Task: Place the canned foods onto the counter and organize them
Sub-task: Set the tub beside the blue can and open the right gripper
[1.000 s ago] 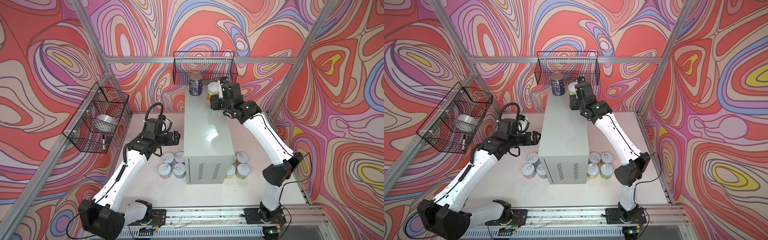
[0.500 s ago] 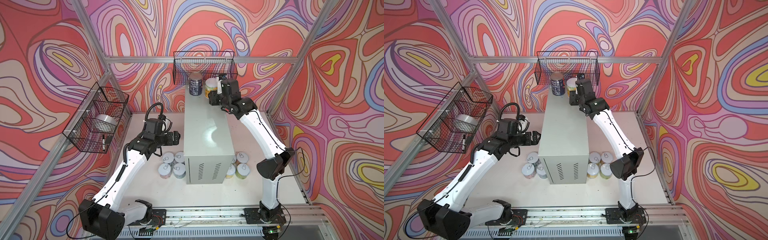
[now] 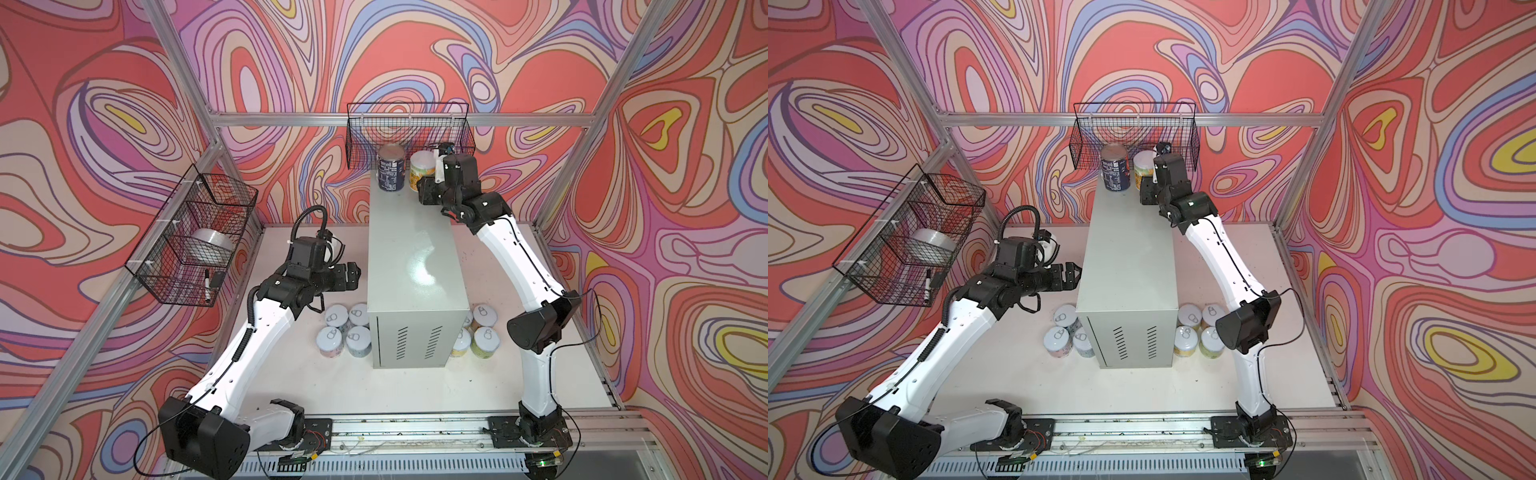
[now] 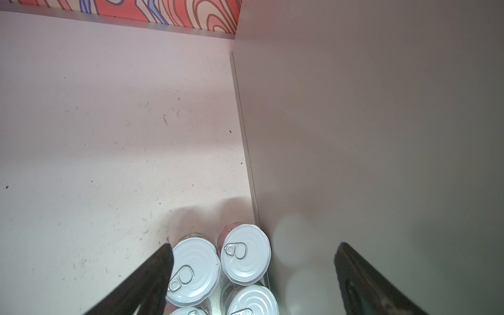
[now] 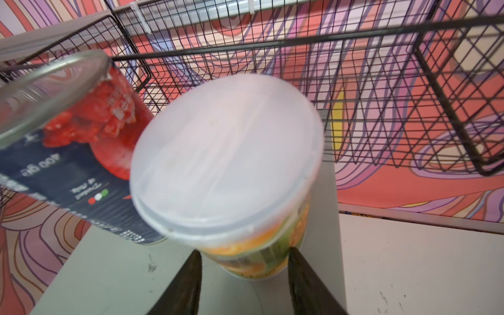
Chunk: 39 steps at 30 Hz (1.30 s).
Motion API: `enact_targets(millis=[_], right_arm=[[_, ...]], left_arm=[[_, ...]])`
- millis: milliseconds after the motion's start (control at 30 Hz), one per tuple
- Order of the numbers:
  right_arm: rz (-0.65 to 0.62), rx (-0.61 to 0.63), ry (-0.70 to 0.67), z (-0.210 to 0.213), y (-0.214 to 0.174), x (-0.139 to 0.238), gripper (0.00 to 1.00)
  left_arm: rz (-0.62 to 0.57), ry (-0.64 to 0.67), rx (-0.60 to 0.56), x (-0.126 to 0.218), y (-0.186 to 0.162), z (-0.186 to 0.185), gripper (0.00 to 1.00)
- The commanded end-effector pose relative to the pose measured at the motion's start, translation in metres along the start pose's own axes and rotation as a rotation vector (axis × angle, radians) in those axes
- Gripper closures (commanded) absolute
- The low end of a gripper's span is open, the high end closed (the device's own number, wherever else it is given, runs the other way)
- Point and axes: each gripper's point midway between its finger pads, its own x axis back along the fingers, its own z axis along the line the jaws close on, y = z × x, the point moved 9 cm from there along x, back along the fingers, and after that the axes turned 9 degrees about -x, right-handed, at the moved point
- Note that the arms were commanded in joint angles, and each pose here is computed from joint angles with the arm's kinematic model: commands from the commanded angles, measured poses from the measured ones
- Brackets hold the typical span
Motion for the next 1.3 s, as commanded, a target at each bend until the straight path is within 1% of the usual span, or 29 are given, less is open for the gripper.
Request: enact_targets(millis=[0,200,367,500,667,867,967,1067,1133,1267], right_arm=[[-0.021,-0.018,0.015,-0.002,0.005,-0.005,0.49],[-0.021,-0.022,0.047,0.001,0.006,-0.006,0.50],[-0.017,-0.025,0.041,0.001,0.006,-0.009,0.50],[-0.028,-0.030,0.034,0.000,0.007,-0.006,0.49],[-0.049,-0.033,0.000,-0.003,0.013,-0.002,0.48],[-0.052,-0.032,0.035,-0.001,0.017,0.001,0.45],[-0.063,-0.043,0.063,0.003,0.022,0.012,0.39],[-0.073,-0.051,0.062,0.003,0.028,0.030,0.38],[-0.093,-0.053,0.051,0.001,0.031,0.047,0.38],[-0.158,-0.046,0.028,-0.006,0.040,0.100,0.37]], left_arm=[[0.002,0.001,-0.012,-0.003,0.000,0.001,0.07],[-0.001,-0.002,-0.013,-0.003,-0.001,0.001,0.06],[0.005,0.004,-0.011,-0.003,-0.003,0.002,0.06],[-0.007,0.018,-0.010,0.000,-0.001,0.003,0.03],[-0.017,0.023,-0.016,0.003,0.001,0.003,0.02],[-0.020,0.021,-0.012,0.006,0.000,0.003,0.02],[-0.025,0.022,-0.009,0.009,0.000,0.002,0.02],[-0.030,0.023,-0.006,0.015,0.000,0.002,0.01],[-0.035,0.023,-0.004,0.019,0.000,0.001,0.01],[-0.032,0.036,0.006,0.028,-0.008,0.003,0.01]])
